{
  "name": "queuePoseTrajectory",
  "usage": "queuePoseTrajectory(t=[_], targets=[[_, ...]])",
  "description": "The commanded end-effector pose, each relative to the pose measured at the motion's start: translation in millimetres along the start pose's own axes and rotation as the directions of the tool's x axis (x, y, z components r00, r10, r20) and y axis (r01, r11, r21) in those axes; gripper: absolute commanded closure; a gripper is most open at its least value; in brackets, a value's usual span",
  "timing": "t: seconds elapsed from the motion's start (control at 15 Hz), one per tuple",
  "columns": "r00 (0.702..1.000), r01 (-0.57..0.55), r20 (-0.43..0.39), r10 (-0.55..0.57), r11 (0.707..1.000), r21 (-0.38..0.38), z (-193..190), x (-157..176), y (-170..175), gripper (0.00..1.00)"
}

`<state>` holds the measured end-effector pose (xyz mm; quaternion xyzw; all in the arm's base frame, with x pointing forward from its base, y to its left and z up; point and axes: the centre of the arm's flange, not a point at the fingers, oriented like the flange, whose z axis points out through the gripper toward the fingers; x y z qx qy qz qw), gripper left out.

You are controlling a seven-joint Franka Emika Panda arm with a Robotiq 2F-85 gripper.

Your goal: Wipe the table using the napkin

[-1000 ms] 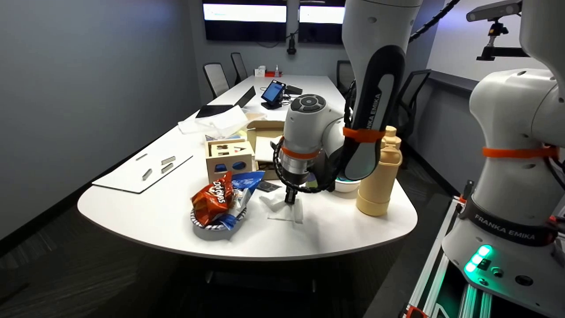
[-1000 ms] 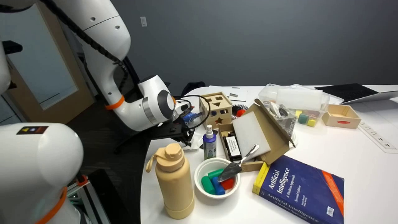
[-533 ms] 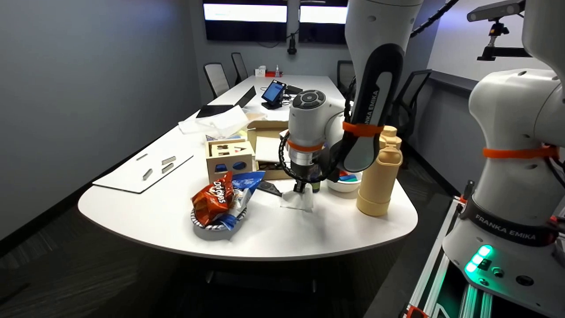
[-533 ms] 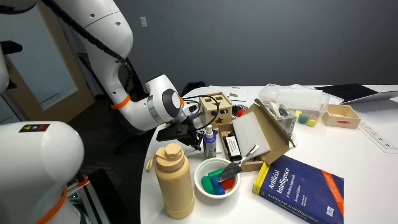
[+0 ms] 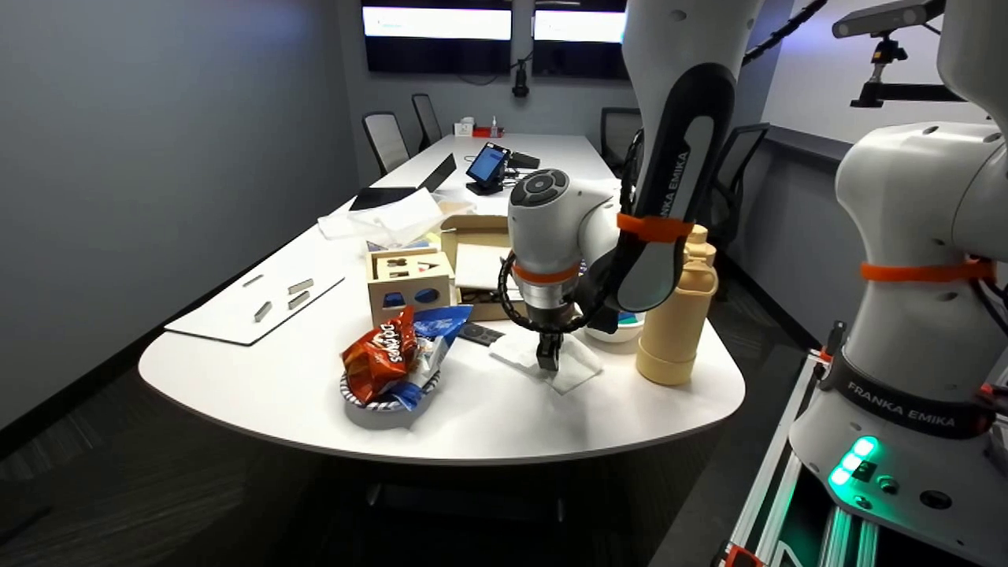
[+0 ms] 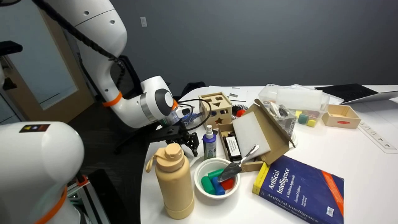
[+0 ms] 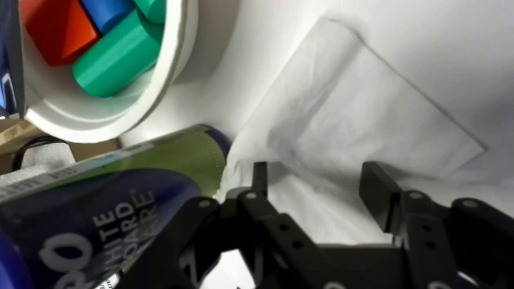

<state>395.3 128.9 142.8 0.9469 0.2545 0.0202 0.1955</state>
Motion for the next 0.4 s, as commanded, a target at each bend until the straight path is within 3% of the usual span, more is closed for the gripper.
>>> queuePoseTrajectory(t=[0.0,0.07,0.33], targets=[[0.999,0.014,0.032,-0.016,0.997,0.071,-34,-6,-6,0.05],[0.999,0.012,0.033,-0.015,0.997,0.077,-42,-6,-6,0.0],[0.999,-0.043,0.017,0.042,0.996,0.076,-75,-1,4,0.0]])
